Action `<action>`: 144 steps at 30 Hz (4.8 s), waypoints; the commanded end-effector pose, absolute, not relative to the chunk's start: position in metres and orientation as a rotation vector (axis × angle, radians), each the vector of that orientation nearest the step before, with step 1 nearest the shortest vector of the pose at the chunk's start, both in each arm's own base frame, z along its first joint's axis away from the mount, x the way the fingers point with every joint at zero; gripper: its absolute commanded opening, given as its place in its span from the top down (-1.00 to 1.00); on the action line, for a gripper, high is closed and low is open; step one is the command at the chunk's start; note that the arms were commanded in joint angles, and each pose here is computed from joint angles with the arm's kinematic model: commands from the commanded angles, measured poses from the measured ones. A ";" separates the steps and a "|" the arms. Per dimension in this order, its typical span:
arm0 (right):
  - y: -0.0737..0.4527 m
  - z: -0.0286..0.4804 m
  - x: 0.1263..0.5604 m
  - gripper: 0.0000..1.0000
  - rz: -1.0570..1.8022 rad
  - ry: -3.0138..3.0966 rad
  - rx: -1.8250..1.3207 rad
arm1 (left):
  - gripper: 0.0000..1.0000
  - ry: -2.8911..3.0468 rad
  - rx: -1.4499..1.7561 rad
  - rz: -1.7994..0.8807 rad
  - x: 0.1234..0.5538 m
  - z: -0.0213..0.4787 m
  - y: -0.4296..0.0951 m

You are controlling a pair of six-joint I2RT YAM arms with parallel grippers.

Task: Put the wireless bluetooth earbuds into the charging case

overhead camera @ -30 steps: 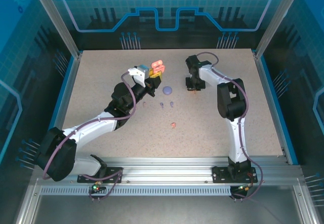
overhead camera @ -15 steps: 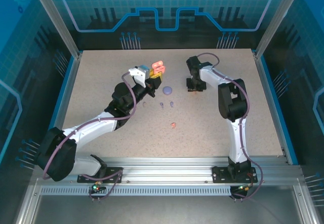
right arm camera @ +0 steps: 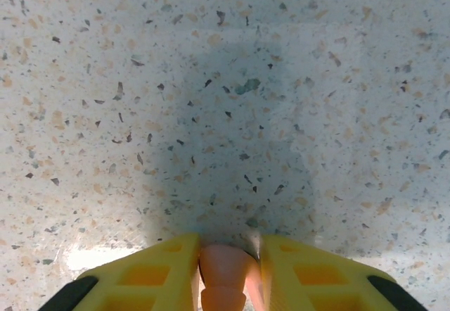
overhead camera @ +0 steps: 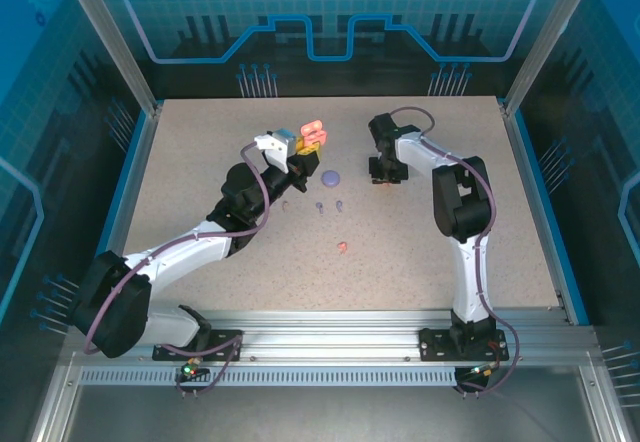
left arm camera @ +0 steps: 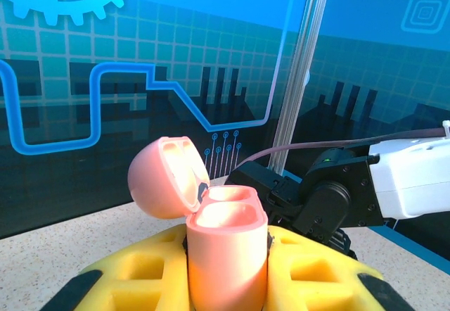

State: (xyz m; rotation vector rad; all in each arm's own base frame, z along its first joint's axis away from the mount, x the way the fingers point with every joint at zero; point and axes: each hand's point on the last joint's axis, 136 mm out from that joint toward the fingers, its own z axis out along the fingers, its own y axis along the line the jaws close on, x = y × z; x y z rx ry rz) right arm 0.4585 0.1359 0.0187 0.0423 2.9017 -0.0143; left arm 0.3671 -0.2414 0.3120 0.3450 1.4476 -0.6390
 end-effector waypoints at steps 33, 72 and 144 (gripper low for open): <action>0.186 0.221 0.429 0.63 0.608 2.452 0.096 | 1.00 1.334 0.415 -0.675 0.359 0.342 -0.255; 0.290 0.457 0.301 0.62 1.180 1.458 -0.513 | 1.00 1.161 0.591 -0.876 0.322 0.400 -0.287; 0.296 0.391 0.306 0.42 1.114 1.588 -0.539 | 1.00 1.090 0.556 -0.862 0.307 0.430 -0.275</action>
